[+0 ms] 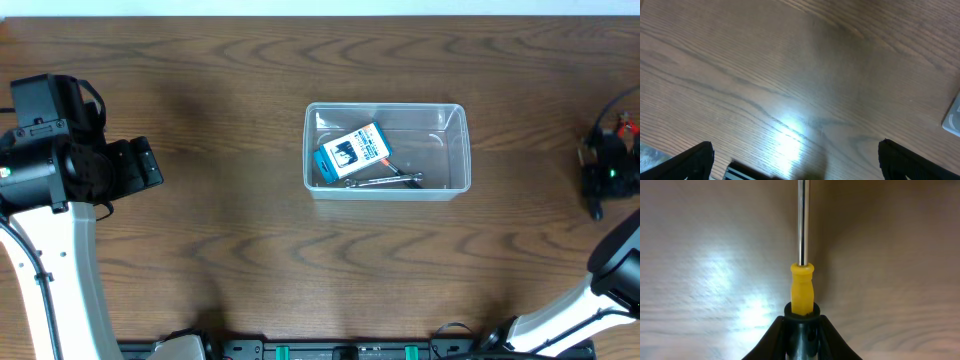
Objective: Pack container
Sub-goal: 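Close the right gripper on the black screwdriver handle and lift, then carry the screwdriver left over the container and lower it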
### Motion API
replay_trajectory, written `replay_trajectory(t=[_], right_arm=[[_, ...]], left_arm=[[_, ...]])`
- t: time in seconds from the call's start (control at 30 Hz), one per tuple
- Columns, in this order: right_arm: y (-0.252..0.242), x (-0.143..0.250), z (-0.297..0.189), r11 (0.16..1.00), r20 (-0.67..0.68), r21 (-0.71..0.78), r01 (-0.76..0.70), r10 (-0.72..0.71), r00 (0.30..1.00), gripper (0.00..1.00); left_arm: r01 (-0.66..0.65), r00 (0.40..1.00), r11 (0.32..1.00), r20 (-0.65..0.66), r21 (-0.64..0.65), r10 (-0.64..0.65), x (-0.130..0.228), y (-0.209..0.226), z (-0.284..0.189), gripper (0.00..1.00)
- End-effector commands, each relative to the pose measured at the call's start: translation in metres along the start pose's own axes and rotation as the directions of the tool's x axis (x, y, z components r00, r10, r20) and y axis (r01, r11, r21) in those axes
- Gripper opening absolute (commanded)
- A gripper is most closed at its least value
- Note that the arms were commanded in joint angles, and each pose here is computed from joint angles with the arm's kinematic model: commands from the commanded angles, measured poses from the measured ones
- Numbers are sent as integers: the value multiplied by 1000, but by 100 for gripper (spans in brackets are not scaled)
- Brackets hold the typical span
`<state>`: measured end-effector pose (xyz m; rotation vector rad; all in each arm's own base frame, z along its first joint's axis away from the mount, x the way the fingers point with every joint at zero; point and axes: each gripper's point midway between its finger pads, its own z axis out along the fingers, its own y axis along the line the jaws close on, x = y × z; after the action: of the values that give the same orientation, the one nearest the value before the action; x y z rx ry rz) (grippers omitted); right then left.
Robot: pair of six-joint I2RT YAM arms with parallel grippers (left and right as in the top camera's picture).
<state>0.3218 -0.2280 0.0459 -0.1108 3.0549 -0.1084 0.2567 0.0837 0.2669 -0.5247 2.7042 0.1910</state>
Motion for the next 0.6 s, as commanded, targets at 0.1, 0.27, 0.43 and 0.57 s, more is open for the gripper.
replay_trajectory(t=[0.1,0.27,0.43,0.57], right_arm=[[33,-72,-48,989,108,40,141,-145,984,17],[90,-121,-89,937,171,79,340,-349,921,17],[162,-158,-122,838,236,131,530,-546,804,16],[228,-169,-132,716,255,155,681,-695,673,16]], left_arm=[[1,1000,1000,10,-2,-1,-2,2,-3,98],[0,1000,1000,10,-2,0,-2,2,-3,98],[1,1000,1000,10,-2,-1,-2,2,-3,98],[1,1000,1000,10,-2,-1,-2,2,-3,98]])
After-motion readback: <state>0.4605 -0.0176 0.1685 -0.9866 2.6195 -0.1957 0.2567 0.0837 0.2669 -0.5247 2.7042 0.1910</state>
